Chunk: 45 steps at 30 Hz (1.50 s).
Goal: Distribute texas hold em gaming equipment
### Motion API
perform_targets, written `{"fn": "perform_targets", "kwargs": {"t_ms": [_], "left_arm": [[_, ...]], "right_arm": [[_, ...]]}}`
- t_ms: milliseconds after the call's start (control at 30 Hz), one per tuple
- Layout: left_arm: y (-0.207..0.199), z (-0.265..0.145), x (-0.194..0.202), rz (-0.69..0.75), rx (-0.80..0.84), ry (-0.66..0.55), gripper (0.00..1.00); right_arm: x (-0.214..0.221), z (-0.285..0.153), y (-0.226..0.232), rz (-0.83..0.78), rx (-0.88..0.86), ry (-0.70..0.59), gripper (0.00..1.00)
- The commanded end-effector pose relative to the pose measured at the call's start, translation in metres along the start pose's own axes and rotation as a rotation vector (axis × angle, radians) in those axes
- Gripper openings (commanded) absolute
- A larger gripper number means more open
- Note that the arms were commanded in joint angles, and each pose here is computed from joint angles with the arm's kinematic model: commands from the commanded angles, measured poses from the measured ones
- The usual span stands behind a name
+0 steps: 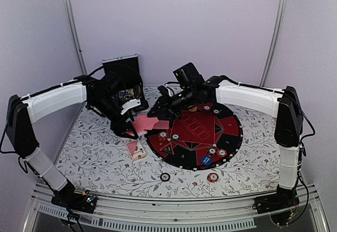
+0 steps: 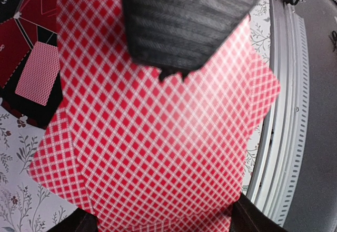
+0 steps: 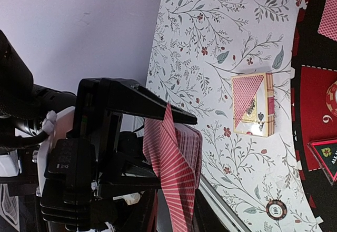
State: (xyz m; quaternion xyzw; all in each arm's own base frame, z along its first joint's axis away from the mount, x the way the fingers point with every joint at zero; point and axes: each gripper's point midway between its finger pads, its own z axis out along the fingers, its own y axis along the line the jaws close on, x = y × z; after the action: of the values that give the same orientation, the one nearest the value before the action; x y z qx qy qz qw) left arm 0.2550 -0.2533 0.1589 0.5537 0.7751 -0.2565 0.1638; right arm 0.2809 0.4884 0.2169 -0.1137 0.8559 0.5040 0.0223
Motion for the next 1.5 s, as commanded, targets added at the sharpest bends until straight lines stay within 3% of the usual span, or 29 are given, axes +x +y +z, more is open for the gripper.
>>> {"fn": "perform_targets", "kwargs": {"t_ms": [0,267,867,1200,1467], "left_arm": [[-0.001,-0.007,-0.012,0.029,-0.003,-0.046,0.11],[-0.003,-0.007,-0.009,0.031,-0.005,-0.045,0.11],[-0.002,-0.006,-0.011,0.036,-0.024,-0.082,0.09],[0.000,-0.004,-0.010,0.043,-0.034,-0.083,0.09],[0.000,-0.001,-0.006,0.037,-0.027,-0.074,0.09]], "right_arm": [[-0.004,0.009,0.004,-0.021,-0.004,-0.006,0.25],[-0.001,0.010,-0.007,-0.022,0.038,0.002,0.34],[0.004,0.003,-0.002,-0.035,0.021,0.001,0.42],[0.008,0.007,0.012,-0.035,-0.090,0.015,0.42],[0.008,0.005,0.013,-0.033,-0.083,0.008,0.39]]}}
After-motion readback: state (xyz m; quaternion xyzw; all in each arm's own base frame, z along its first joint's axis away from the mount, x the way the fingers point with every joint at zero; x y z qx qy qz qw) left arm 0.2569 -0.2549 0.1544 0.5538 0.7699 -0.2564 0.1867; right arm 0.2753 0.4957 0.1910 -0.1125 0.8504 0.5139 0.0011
